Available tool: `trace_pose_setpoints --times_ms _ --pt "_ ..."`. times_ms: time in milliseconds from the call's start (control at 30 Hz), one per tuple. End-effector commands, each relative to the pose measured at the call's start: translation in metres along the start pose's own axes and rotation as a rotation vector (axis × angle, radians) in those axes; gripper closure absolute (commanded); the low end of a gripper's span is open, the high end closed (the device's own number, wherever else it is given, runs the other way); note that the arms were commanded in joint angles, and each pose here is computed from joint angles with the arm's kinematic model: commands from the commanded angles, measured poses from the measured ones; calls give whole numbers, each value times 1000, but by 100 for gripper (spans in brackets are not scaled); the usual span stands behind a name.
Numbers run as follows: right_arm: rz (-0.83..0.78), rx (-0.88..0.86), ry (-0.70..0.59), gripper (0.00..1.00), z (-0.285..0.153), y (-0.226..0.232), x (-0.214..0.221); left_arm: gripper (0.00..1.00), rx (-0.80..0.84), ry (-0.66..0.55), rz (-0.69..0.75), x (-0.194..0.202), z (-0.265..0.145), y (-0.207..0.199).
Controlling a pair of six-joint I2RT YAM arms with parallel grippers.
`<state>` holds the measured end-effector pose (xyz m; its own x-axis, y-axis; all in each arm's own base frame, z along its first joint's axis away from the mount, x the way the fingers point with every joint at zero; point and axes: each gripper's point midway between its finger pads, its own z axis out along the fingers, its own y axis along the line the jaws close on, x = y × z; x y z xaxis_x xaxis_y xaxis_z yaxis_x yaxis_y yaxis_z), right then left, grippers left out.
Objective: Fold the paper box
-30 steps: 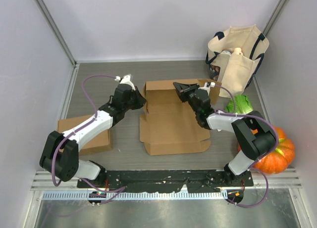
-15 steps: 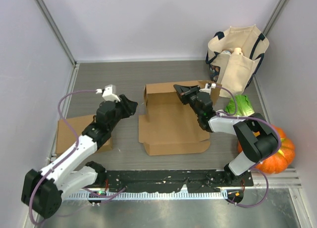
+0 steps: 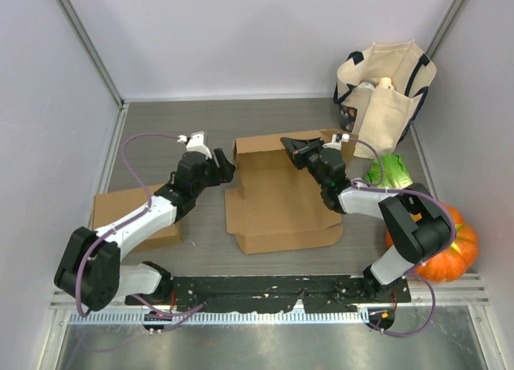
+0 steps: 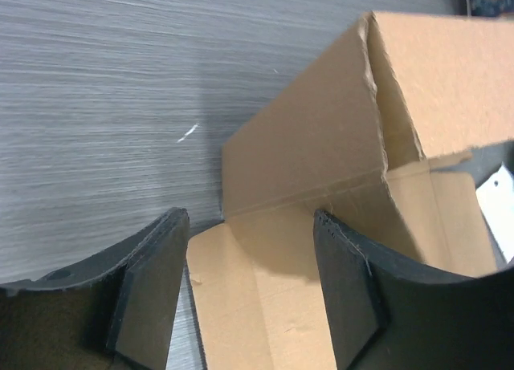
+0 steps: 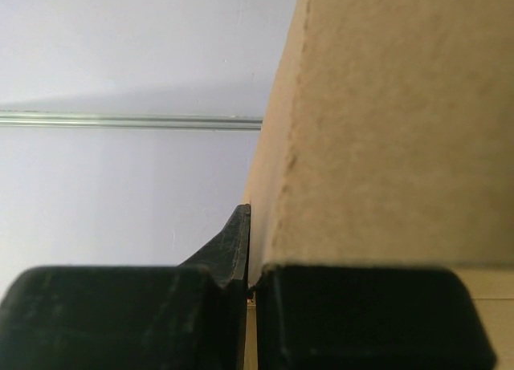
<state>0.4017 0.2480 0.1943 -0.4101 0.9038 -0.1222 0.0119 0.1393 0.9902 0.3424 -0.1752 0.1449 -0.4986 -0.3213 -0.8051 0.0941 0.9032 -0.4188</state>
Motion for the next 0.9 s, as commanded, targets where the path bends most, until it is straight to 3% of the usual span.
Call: trace_pose_setpoints --times_ms 0,333,600,733,833,867 --pt "-43 46 42 99 2 -11 8 32 166 -77 116 -20 10 -41" --pt "-14 44 53 99 5 -7 12 34 155 -235 197 -39 39 -48" --pt "2 43 62 99 6 -7 18 55 26 -299 262 -38 50 -42" --pt "10 49 54 99 4 -8 18 48 -71 -324 272 -41 51 -33" --pt "29 48 46 99 3 -7 18 57 -222 -340 280 -40 54 -16" --pt "47 44 43 99 2 -5 19 65 -253 -323 292 -30 58 -13"
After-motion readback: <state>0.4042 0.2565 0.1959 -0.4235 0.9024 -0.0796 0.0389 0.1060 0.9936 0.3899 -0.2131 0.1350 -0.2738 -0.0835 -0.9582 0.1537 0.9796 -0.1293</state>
